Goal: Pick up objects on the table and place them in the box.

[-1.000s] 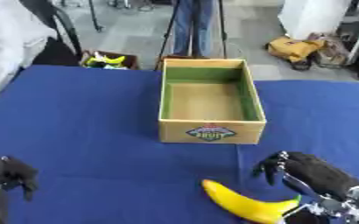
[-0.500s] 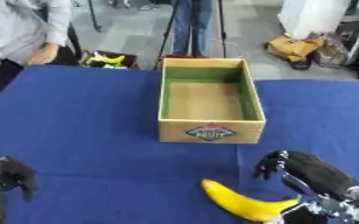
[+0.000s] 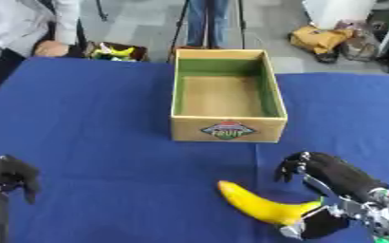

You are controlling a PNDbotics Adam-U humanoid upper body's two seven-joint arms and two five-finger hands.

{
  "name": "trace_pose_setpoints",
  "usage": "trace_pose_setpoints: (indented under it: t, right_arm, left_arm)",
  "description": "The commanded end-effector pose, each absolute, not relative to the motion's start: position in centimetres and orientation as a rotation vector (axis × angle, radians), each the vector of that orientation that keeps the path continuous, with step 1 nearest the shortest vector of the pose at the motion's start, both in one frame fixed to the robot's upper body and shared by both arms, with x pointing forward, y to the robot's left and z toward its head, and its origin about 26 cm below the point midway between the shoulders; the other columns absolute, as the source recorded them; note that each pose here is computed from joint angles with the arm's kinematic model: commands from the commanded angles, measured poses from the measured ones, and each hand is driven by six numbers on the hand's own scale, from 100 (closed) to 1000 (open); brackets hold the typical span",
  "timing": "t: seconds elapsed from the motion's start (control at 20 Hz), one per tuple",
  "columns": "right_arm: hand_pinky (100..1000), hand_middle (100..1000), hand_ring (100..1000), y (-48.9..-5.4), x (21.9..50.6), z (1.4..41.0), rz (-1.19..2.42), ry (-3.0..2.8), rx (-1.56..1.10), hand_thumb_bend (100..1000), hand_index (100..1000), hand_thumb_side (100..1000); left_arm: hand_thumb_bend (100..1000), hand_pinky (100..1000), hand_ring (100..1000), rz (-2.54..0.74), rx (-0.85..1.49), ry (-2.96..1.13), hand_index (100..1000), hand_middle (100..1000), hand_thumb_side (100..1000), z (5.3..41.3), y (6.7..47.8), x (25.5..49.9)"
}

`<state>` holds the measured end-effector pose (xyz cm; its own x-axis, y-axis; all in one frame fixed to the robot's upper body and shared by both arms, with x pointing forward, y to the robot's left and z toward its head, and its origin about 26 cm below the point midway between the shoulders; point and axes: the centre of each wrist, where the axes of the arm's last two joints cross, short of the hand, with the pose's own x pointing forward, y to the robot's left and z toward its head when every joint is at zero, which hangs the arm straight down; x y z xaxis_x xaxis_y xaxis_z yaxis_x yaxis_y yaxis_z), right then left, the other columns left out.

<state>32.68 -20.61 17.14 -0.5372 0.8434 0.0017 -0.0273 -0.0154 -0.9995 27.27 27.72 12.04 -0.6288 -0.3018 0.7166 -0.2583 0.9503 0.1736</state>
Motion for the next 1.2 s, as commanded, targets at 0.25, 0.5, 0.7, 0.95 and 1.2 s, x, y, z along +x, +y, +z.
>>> trace_pose_setpoints:
  t: [0.25, 0.5, 0.7, 0.95, 1.2]
  right_arm:
    - [483, 537, 708, -20.72, 32.77, 17.48, 1.639, -1.588, -0.890, 645, 679, 427]
    - [474, 507, 694, -20.76, 32.80, 17.33, 1.634, -1.586, -0.891, 616, 645, 430]
    - [467, 482, 685, -20.78, 32.84, 17.15, 1.627, -1.588, -0.896, 594, 612, 438]
    - [458, 467, 674, -20.80, 32.79, 17.05, 1.622, -1.595, -0.904, 584, 577, 444]
    - [451, 475, 672, -20.82, 32.81, 16.75, 1.628, -1.587, -0.904, 550, 585, 442]
  left_arm:
    - [100, 181, 324, -0.076, 0.397, -2.308, 477, 364, 1000, 12.77, 27.85, 27.13]
    - [100, 181, 324, -0.075, 0.398, -2.307, 477, 364, 1000, 12.76, 27.85, 27.13]
    - [100, 181, 324, -0.076, 0.399, -2.305, 477, 364, 1000, 12.75, 27.84, 27.12]
    - [100, 181, 324, -0.075, 0.400, -2.304, 477, 364, 1000, 12.74, 27.83, 27.12]
    - [100, 180, 323, -0.075, 0.400, -2.304, 476, 364, 1000, 12.73, 27.81, 27.12]
